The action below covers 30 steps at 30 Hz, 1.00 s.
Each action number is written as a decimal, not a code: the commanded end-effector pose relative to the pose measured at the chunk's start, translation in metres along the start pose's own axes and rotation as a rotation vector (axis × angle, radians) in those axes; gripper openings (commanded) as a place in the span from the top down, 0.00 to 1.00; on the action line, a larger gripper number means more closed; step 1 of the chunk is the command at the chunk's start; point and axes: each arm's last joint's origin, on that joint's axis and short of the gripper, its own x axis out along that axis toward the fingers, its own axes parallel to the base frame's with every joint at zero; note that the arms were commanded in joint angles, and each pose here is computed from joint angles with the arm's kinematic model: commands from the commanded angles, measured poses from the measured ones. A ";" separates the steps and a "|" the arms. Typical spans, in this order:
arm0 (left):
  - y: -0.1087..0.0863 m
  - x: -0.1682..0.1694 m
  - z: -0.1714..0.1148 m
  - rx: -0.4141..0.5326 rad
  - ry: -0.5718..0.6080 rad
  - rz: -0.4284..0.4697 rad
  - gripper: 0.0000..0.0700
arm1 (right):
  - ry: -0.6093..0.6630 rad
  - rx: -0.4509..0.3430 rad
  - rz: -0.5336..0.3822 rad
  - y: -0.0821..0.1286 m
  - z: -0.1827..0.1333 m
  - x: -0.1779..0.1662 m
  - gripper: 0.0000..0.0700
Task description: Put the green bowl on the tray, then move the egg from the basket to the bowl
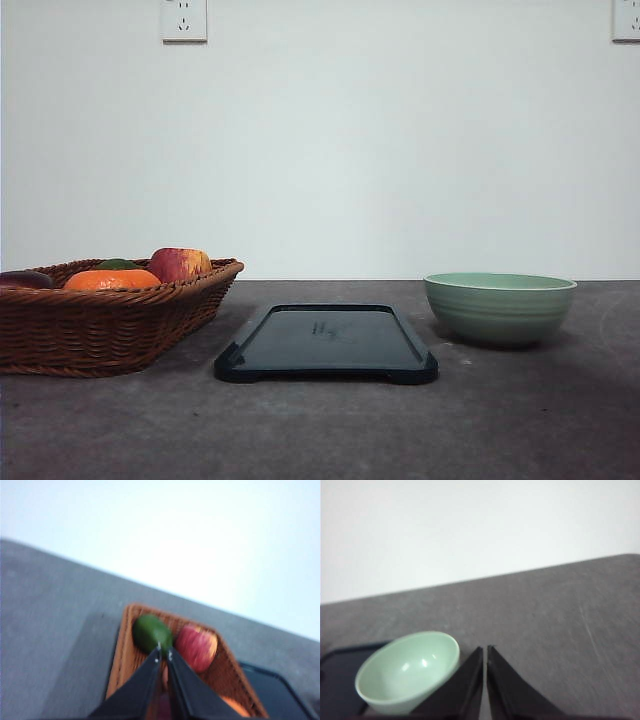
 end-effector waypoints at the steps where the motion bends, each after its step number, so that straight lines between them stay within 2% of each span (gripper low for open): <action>1: -0.002 -0.001 0.006 -0.003 -0.024 -0.008 0.99 | -0.033 0.023 0.022 0.002 0.005 -0.001 0.99; 7: -0.013 -0.007 0.035 0.023 -0.107 -0.032 0.99 | -0.078 0.039 0.052 0.007 0.030 -0.006 0.99; 11: -0.021 -0.010 0.055 0.054 -0.106 -0.030 0.99 | -0.026 0.037 0.057 0.012 0.051 -0.009 0.99; 17: -0.031 -0.005 0.082 0.057 0.012 0.010 0.99 | 0.087 0.034 0.109 0.021 0.077 -0.003 0.99; 23: -0.040 0.010 0.108 0.056 0.171 0.062 0.99 | 0.258 0.040 0.127 0.029 0.096 0.017 0.99; 27: -0.045 0.026 0.118 0.056 0.290 0.063 0.99 | 0.380 0.040 0.125 0.033 0.104 0.033 0.99; 30: -0.046 0.039 0.121 0.091 0.387 0.058 0.99 | 0.474 0.042 0.125 0.035 0.106 0.049 0.99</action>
